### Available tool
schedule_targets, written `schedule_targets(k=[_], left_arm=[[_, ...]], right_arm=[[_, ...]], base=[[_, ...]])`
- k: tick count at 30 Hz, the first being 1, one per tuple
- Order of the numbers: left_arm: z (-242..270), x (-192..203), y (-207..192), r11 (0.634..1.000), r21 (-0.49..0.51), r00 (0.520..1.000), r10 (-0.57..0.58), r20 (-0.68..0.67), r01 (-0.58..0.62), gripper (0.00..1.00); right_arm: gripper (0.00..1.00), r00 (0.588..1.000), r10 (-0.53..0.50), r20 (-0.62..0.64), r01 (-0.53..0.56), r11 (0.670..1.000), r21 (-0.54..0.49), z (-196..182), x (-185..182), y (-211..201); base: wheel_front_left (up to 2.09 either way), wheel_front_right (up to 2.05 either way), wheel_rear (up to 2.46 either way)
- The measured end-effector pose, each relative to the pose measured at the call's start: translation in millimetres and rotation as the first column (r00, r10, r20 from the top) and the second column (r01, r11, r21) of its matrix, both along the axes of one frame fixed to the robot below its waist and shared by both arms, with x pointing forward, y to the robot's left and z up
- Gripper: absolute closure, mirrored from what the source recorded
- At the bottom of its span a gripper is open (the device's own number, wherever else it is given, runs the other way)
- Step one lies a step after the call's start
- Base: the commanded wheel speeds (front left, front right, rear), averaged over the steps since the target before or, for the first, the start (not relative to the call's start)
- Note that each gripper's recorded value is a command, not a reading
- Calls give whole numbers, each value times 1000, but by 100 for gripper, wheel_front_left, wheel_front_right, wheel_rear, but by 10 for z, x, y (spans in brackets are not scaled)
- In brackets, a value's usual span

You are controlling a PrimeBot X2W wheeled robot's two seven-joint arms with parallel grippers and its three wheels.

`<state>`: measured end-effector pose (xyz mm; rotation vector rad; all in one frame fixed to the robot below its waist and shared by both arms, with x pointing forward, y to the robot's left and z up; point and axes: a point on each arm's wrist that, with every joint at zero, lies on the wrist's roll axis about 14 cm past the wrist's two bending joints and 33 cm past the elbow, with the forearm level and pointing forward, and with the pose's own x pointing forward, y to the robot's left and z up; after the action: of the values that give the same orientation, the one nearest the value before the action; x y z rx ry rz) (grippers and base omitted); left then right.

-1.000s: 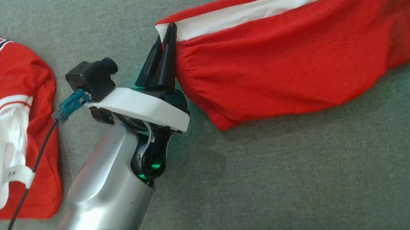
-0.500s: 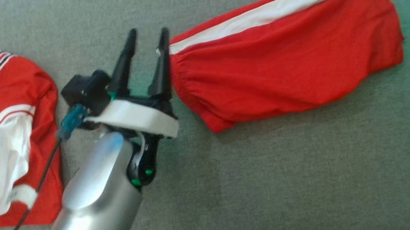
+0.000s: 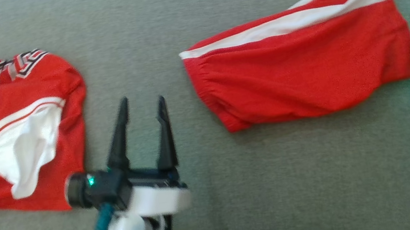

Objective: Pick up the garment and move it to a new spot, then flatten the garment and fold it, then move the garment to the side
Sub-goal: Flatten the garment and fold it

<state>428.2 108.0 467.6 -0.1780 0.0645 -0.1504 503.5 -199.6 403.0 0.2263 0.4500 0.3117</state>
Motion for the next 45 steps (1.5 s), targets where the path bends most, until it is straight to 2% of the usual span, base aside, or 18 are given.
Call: schedule_targets(k=[8,12,13,14,15,20,25,30,32,37,41,45], left_arm=[[68,-322,104,996,41,997,80,19,-81,0],[56,-406,167,992,48,994,112,12,-113,0],[66,-412,174,992,48,993,116,15,-116,0],[76,-414,180,992,50,993,115,19,-116,0],[82,-416,190,992,50,993,118,20,-119,0],[84,-425,134,994,50,995,96,24,-98,0],[121,-380,31,997,49,997,57,43,-59,0],[139,-338,-111,999,44,998,4,56,-7,0],[136,-318,-210,999,40,998,-30,58,27,0],[118,-298,-336,997,41,996,-73,58,71,0],[137,-298,-408,995,37,993,-100,65,98,0],[169,-328,-449,993,37,991,-116,73,114,0]], right_arm=[[0,988,-2,-155,-11,996,-84,-485,-10,82],[0,984,-12,-180,-8,994,-108,-498,124,103],[28,983,-8,-186,-12,994,-106,-494,139,136],[82,981,-3,-193,-16,995,-99,-500,132,173],[100,979,0,-205,-19,996,-91,-510,115,204],[100,973,21,-229,-38,997,-67,-491,27,266],[100,980,-14,-198,-3,996,-87,-414,-50,78],[100,986,-86,-142,62,984,-169,-250,-102,-409],[100,985,-133,-112,102,963,-251,-125,-159,-815],[100,979,-191,-73,156,927,-340,77,-267,-1300],[100,982,-186,-26,166,924,-345,224,-293,-1351],[100,991,-131,15,129,939,-317,381,-265,-1164]], base=[[0,0,0],[0,0,0],[0,0,0],[0,0,0],[0,0,0],[0,0,0],[0,0,0],[0,0,0],[0,0,0],[0,0,0],[0,0,0],[0,0,0]])
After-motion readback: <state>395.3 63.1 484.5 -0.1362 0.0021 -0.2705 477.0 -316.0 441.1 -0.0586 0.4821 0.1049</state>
